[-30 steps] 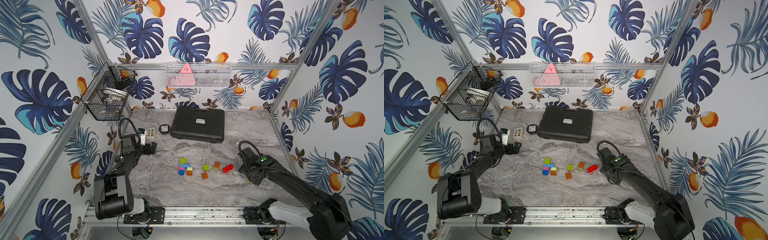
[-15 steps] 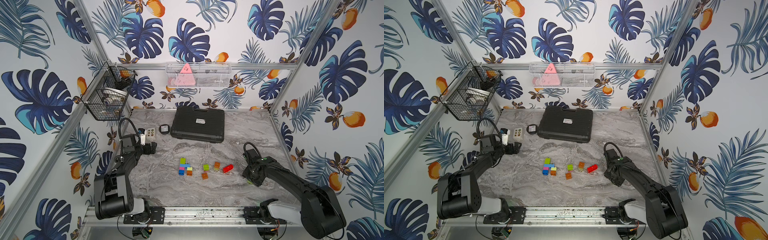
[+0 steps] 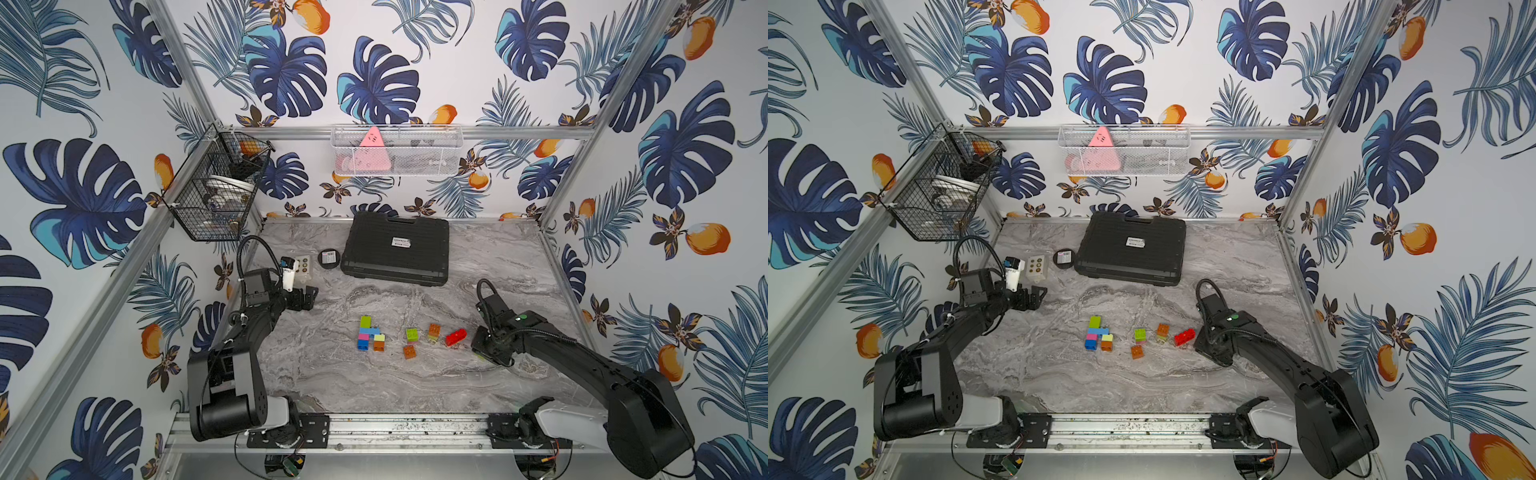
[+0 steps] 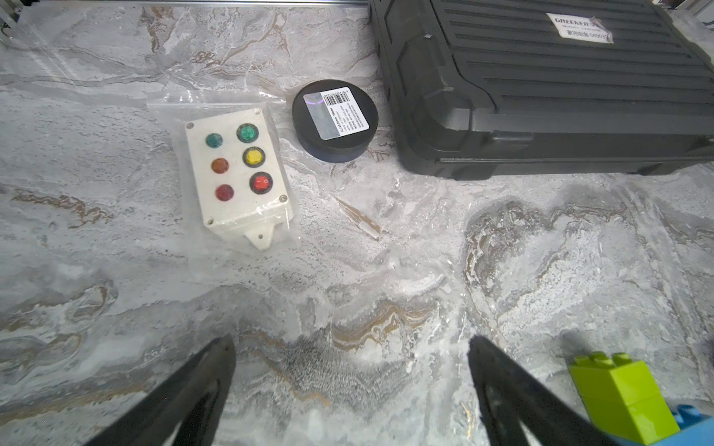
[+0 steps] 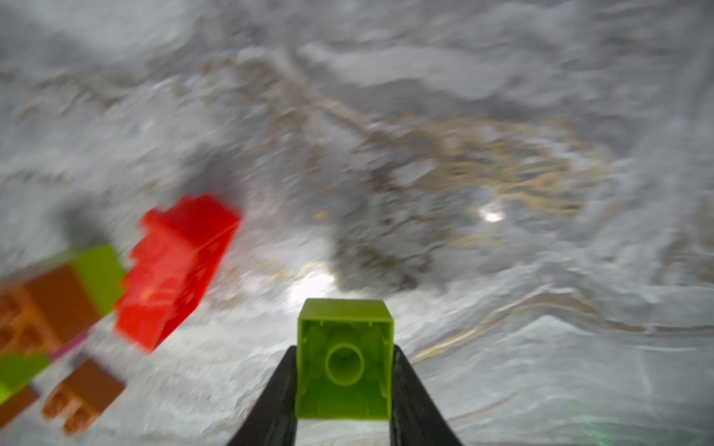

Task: Assemble the letter h with lego
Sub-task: Place the lego brick at the center of the board, then pick up the lego brick from the center of the board.

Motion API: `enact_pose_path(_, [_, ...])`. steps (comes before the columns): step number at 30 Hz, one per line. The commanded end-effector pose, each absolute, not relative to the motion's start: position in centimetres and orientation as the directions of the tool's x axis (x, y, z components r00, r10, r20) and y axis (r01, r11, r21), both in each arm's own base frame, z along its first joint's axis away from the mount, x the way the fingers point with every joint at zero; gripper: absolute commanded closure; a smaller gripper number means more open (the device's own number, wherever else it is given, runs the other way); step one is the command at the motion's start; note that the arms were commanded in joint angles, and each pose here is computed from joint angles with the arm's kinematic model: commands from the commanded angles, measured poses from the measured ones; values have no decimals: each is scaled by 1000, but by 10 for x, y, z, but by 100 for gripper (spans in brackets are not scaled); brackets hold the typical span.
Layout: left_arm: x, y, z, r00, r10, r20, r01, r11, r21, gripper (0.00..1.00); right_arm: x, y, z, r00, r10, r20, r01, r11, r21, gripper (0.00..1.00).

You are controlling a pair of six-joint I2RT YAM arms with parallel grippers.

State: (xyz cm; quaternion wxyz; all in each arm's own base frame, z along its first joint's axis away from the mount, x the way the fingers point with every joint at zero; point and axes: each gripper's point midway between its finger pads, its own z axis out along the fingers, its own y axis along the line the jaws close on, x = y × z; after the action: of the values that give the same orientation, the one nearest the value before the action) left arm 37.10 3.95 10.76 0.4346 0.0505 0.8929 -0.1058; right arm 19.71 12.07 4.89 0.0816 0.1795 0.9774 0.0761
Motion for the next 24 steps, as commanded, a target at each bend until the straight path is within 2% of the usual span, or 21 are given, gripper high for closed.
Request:
enact_pose_path(1, [370, 40, 109, -614, 16, -789, 190, 973, -128, 1, 191, 161, 56, -967, 206, -150, 177, 967, 183, 63])
enact_pose_path(7, [371, 42, 109, -616, 11, -788, 177, 976, -125, 1, 181, 236, 41, -985, 23, -171, -6, 986, 168, 63])
enact_pose_path(11, [370, 42, 109, -615, 12, -789, 176, 977, -123, 1, 172, 264, 27, -981, -83, -173, -96, 993, 66, 62])
enact_pose_path(14, [370, 43, 109, -612, 10, -791, 173, 977, -122, 1, 166, 274, 18, -981, -113, -159, -118, 993, 26, 60])
enact_pose_path(18, [370, 43, 109, -613, 13, -790, 174, 977, -120, 1, 166, 271, 23, -979, -102, -178, -104, 995, 2, 47])
enact_pose_path(22, [369, 43, 109, -612, 12, -791, 174, 977, -120, 1, 162, 274, 37, -978, -92, -187, -108, 991, 76, 40])
enact_pose_path(24, [370, 42, 109, -614, 13, -789, 175, 977, -121, 1, 163, 274, 44, -975, -84, -206, -107, 989, 102, 41])
